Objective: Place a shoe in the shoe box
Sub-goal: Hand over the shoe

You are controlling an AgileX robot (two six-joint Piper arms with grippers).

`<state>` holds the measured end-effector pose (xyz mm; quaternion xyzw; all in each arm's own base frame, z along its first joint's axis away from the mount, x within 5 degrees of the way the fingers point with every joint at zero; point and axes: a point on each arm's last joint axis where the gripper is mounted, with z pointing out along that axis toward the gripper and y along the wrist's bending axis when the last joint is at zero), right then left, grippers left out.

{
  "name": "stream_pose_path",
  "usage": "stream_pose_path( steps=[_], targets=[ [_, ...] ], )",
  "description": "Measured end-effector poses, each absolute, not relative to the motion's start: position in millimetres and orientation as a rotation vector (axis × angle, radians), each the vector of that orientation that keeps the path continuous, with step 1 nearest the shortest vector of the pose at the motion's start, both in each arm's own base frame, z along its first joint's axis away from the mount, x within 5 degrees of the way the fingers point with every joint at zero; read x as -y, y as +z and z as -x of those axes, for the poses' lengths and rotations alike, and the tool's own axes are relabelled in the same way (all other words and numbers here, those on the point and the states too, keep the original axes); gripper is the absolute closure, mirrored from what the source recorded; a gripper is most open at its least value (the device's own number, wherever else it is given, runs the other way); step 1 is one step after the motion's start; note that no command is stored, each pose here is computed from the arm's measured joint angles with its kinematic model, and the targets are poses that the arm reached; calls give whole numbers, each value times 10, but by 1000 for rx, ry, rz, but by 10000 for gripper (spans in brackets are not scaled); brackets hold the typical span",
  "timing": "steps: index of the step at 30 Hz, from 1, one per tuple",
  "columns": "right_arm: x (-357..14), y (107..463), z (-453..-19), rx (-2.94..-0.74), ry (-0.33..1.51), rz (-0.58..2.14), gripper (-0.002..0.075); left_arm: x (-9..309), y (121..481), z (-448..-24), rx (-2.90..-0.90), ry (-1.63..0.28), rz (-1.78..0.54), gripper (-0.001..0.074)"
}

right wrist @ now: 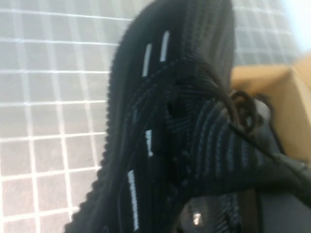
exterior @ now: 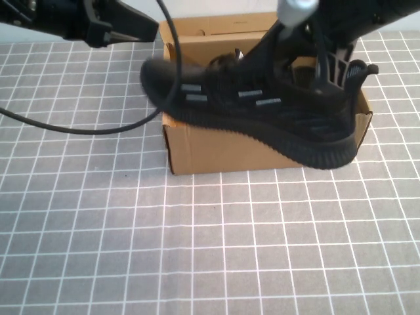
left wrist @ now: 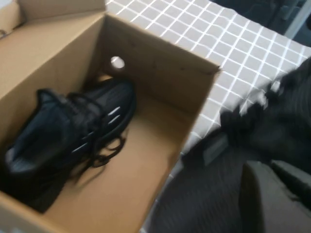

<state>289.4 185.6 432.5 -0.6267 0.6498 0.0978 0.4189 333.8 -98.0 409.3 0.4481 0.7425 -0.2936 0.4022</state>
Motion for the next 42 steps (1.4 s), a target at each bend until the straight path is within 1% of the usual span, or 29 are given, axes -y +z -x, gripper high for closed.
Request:
stream_pose_path(
  steps=[4,6,7,9,14,16,17,19,23,32,39,42],
  targets=[
    [-1856,4308,-2851,-1555,254,1680,729,1139,4090,-3287,-1857,-765,-1184,735],
    [-1831,4306,-2856,-1545,250,1699,729,1229,4079,-3254,-1851,-765,-1223,710],
    [-1817,4306,-2863,-1544,247,1701,729,1281,4070,-3233,-1849,-762,-1248,682],
    [-1777,4306,-2886,-1550,240,1694,729,1389,4056,-3188,-1840,-760,-1296,587],
    [-1689,4301,-2920,-1576,234,1691,729,1630,4044,-3071,-1727,-733,-1460,262],
    [-1685,4293,-2912,-1581,236,1703,729,1694,4042,-3037,-1665,-712,-1524,196],
    [-1685,4291,-2909,-1582,239,1706,729,1720,4042,-3022,-1637,-703,-1551,176],
    [-1684,4286,-2903,-1583,243,1715,729,1756,4042,-3001,-1595,-688,-1589,157],
    [-1682,4288,-2896,-1583,245,1723,729,1765,4025,-3016,-1560,-673,-1617,144],
    [-1680,4280,-2884,-1563,241,1757,729,1856,3836,-3142,-1587,-727,-1627,162],
    [-1680,4280,-2884,-1560,239,1759,729,2053,3762,-3066,-1566,-743,-1699,172],
    [-1680,4279,-2883,-1557,238,1764,729,2086,3735,-3064,-1566,-749,-1710,173]
  ],
)
